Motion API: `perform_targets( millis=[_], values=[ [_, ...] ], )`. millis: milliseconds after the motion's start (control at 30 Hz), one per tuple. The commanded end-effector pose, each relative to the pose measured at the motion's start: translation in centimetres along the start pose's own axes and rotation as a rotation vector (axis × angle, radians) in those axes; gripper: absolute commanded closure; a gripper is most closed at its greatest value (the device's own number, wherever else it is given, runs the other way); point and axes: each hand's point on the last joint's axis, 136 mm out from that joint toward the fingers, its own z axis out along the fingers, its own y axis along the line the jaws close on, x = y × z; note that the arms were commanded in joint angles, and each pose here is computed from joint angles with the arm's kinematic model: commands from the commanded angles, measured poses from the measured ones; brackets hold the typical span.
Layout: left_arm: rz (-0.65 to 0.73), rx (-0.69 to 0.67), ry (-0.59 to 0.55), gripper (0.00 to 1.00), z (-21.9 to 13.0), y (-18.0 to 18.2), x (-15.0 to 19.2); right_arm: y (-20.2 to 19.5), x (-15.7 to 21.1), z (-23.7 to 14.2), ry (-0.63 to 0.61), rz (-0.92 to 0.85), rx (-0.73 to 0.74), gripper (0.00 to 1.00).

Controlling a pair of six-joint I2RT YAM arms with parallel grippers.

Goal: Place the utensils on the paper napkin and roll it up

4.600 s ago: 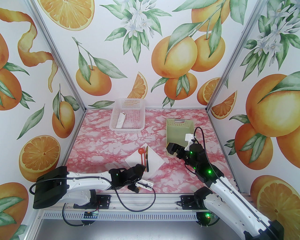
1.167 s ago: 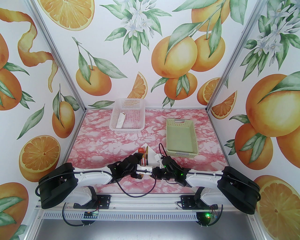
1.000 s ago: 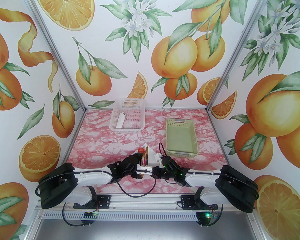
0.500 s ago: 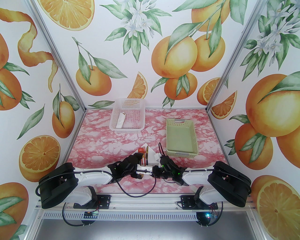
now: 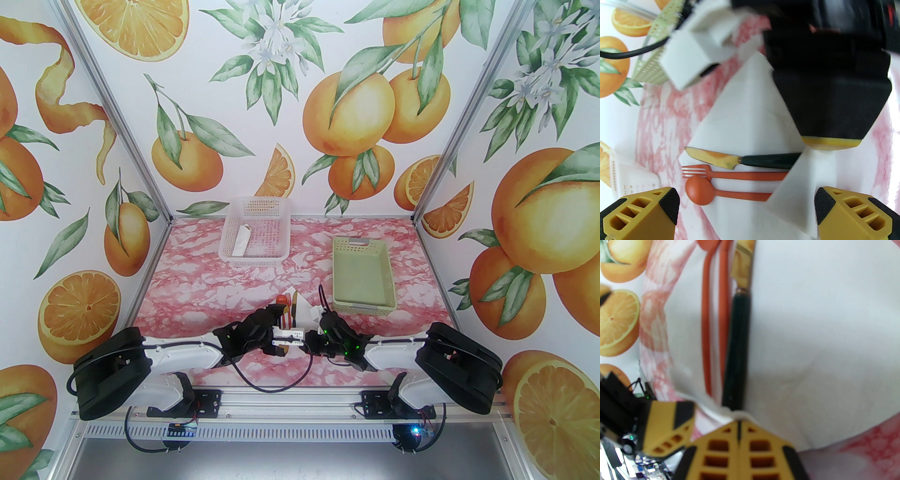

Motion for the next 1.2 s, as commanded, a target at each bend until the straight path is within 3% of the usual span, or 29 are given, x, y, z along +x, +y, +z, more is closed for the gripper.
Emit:
perform_targets(
  millis=[0, 133, 267, 400, 500, 633, 867, 1000, 1167],
  values=[
    [-0.16, -0.099, -0.115, 0.0, -1.9, 3.6, -3.1, -0.7, -0.2, 0.4, -0.006, 0.005, 0.051, 1.0],
    [-0.406, -0.187, -0.129, 0.0, -4.3, 6.2, -2.9, -1.1, 0.0, 0.5, 0.003, 0.008, 0.063, 1.0],
    [-0.678, -0.203, -0.064, 0.0, -6.2, 6.7, -1.5, -1.2, 0.1, 0.6, 0.006, 0.013, 0.069, 1.0],
    [-0.933, -0.151, 0.001, 0.02, -7.0, 5.4, -0.2, -1.3, 0.1, 0.6, 0.008, 0.018, 0.073, 1.0],
    [-1.031, -0.064, 0.068, 0.07, -7.0, 3.5, 0.5, -1.5, 0.2, 0.5, 0.008, 0.019, 0.08, 1.0],
    [-1.166, 0.073, 0.089, 0.21, -6.7, 1.1, 0.4, -1.6, 0.2, 0.4, 0.009, 0.021, 0.085, 1.0],
    [-1.339, 0.295, 0.039, 0.58, -5.6, -1.5, -0.7, -1.7, 0.3, 0.4, 0.011, 0.019, 0.087, 1.0],
    [-1.36, 0.378, 0.068, 0.76, -4.4, -3.0, -0.8, -1.7, 0.4, 0.5, 0.014, 0.019, 0.086, 1.0],
    [-1.364, 0.448, 0.116, 0.87, -3.0, -4.6, -0.5, -1.8, 0.4, 0.5, 0.014, 0.019, 0.088, 1.0]
  ],
)
